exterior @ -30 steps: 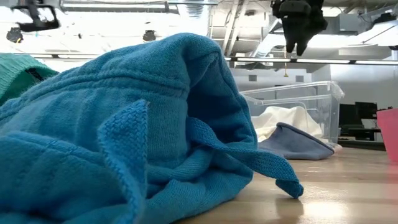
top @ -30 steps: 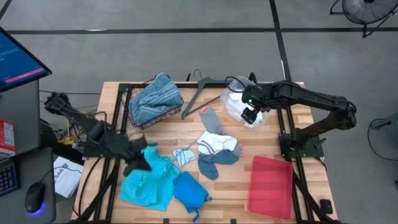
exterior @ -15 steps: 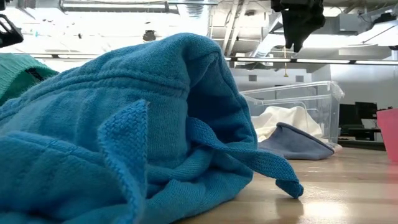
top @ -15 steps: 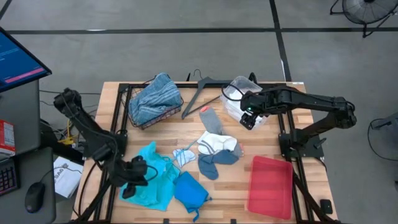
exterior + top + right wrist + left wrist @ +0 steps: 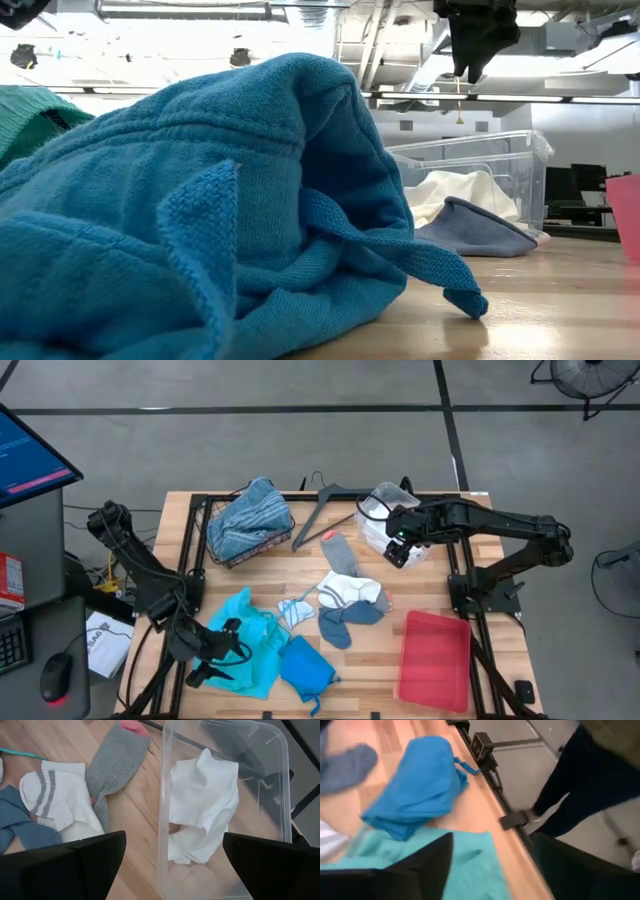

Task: Pick & Place Cloths
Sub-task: Put the light blue shorts into the transparent bin

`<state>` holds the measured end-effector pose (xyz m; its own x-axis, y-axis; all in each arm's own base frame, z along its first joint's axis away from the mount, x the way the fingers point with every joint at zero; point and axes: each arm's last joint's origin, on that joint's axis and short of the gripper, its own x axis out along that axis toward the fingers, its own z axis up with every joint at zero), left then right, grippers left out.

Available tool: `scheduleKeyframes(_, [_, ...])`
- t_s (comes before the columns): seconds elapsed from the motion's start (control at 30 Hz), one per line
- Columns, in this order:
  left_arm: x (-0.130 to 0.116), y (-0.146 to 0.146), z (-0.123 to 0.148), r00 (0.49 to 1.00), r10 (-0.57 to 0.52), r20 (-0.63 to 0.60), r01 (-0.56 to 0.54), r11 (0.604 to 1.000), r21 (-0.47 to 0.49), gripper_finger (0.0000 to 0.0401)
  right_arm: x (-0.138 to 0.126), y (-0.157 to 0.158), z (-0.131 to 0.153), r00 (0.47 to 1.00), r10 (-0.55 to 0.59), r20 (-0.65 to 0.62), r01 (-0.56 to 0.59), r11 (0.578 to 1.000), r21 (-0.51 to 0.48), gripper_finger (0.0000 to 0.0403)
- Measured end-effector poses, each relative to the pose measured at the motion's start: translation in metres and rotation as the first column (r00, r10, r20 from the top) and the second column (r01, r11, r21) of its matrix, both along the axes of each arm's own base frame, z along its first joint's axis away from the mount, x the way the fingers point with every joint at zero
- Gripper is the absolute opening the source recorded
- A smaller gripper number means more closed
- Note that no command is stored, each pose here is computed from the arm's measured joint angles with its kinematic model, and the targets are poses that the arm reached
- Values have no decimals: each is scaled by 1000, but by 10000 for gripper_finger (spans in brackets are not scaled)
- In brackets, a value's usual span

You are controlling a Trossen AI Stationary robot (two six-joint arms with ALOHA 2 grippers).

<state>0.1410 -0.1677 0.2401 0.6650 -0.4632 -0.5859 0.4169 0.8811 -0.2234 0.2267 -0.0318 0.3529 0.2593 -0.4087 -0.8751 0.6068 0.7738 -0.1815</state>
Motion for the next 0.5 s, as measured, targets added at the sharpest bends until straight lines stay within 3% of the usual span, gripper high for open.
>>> scheduleKeyframes(0.1, [3,3,-4,999,33,39,-36,995,98,314,1,0,0,1000,0,9,0,1000,-1,329])
scheduleKeyframes(0.23, [3,5,-20,998,63,3,-63,983,175,356,1,0,0,1000,-4,11,4,1000,0,327])
scheduleKeyframes(0.5, [-6,18,-69,977,184,-108,-151,953,262,375,1,0,0,1000,-7,13,7,1000,2,327])
